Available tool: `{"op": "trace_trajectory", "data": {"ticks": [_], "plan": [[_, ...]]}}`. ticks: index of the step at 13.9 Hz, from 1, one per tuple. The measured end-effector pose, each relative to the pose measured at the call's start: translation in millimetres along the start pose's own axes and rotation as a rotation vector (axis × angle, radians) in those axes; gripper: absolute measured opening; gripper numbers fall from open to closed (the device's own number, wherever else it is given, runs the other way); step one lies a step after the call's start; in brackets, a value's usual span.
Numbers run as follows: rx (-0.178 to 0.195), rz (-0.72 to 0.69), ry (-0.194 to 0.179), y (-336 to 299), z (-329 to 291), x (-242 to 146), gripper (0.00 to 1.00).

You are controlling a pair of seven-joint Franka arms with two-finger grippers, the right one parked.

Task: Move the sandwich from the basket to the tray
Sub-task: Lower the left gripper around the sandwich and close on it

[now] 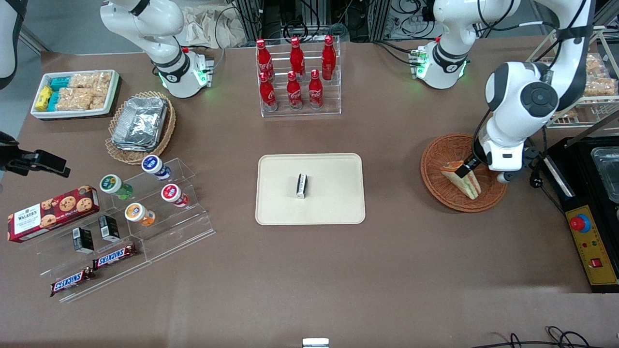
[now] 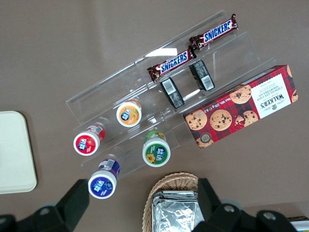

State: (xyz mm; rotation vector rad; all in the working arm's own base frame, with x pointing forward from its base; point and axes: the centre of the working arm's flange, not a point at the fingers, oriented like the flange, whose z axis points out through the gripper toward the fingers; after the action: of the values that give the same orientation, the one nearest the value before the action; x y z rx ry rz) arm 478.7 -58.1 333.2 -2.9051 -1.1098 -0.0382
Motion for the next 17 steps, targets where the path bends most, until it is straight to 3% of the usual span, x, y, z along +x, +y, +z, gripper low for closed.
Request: {"op": "trace_trajectory", "data": {"ticks": [5, 12, 17], "plan": [[0.004, -0.058, -0.012, -34, 38, 4, 1.00], [-0.005, -0.059, -0.017, -32, 56, 4, 1.00], [-0.035, -0.059, -0.006, -27, 72, 6, 1.00]]}}
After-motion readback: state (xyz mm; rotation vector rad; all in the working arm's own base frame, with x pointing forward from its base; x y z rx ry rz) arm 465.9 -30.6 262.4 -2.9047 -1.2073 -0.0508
